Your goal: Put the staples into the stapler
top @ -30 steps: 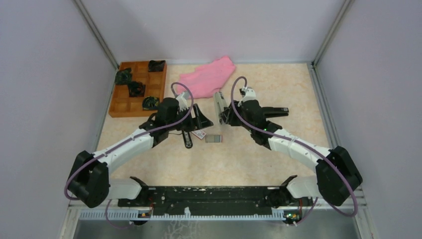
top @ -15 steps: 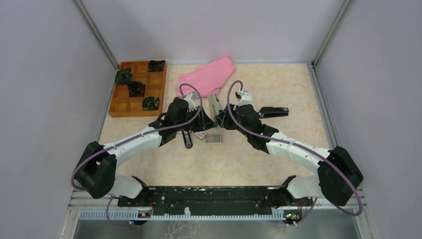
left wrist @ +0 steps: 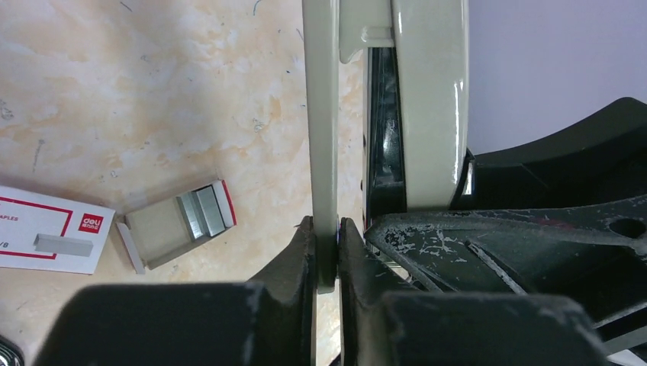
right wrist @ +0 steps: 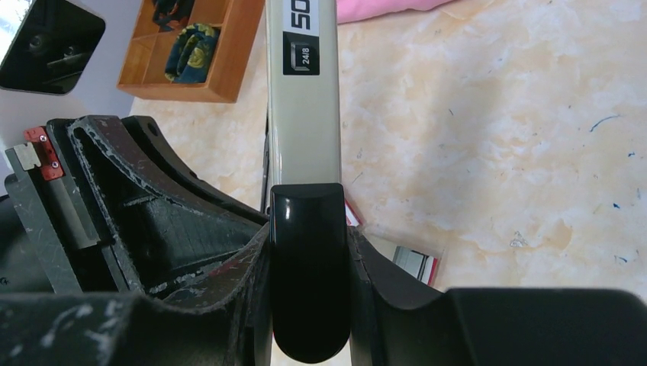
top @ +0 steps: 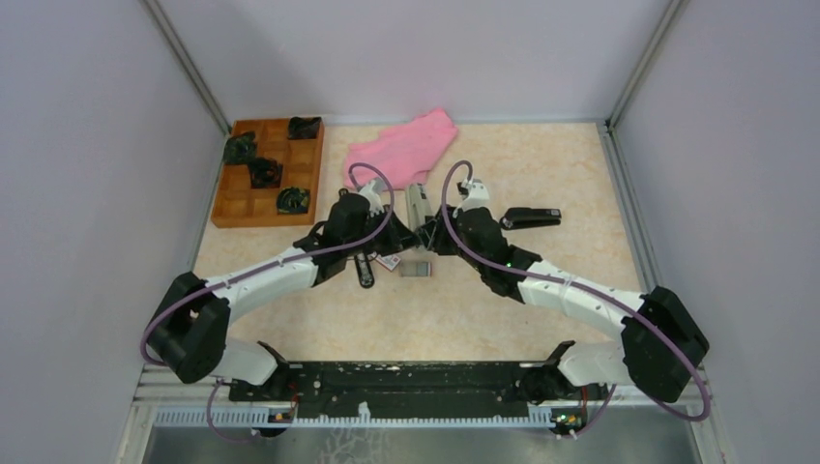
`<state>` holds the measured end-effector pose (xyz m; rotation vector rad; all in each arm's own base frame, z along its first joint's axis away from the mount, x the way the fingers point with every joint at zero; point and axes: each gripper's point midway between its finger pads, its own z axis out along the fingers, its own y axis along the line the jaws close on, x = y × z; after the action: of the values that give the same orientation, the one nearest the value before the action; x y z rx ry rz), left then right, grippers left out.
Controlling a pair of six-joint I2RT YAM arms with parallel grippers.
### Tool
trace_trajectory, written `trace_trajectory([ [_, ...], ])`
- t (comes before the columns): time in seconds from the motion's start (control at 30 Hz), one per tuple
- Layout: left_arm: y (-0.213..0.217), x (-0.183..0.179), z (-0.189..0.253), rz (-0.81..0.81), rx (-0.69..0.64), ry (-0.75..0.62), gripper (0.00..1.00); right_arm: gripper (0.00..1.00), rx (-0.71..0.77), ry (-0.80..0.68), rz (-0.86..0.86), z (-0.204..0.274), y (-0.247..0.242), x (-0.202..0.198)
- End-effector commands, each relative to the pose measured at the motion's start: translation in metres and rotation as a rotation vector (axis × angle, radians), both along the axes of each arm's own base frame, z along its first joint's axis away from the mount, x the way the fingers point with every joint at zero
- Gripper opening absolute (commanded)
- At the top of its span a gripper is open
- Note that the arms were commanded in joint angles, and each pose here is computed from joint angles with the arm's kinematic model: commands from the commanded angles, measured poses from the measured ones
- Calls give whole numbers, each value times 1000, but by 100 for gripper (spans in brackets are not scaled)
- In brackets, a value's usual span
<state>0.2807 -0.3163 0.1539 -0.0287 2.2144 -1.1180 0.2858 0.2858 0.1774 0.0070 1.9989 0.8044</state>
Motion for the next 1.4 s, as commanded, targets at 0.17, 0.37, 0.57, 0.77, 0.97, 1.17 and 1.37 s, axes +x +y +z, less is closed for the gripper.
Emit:
trace_trajectory([
  [0.17,24,16,-15,130,82,-40,0,0,132,-123,56,72,8,-13],
  [0.37,46,20,-27,193,140,-52,0,0,60,-108,81,77,-7,-16],
  [0.57,63,19,-32,206,211,-76,0,0,44,-99,121,90,-23,-10],
  [0.77,70,14,-31,178,254,-117,0,0,-12,-114,143,111,-39,3],
  [0.97,59,-6,-25,44,208,-182,0,0,-60,-87,137,122,-61,35],
  [1.17,54,-23,-28,-41,196,-199,0,0,-55,-61,178,136,-74,63],
  [1.37,40,-37,-25,-140,181,-226,0,0,-88,-21,202,133,-79,88],
])
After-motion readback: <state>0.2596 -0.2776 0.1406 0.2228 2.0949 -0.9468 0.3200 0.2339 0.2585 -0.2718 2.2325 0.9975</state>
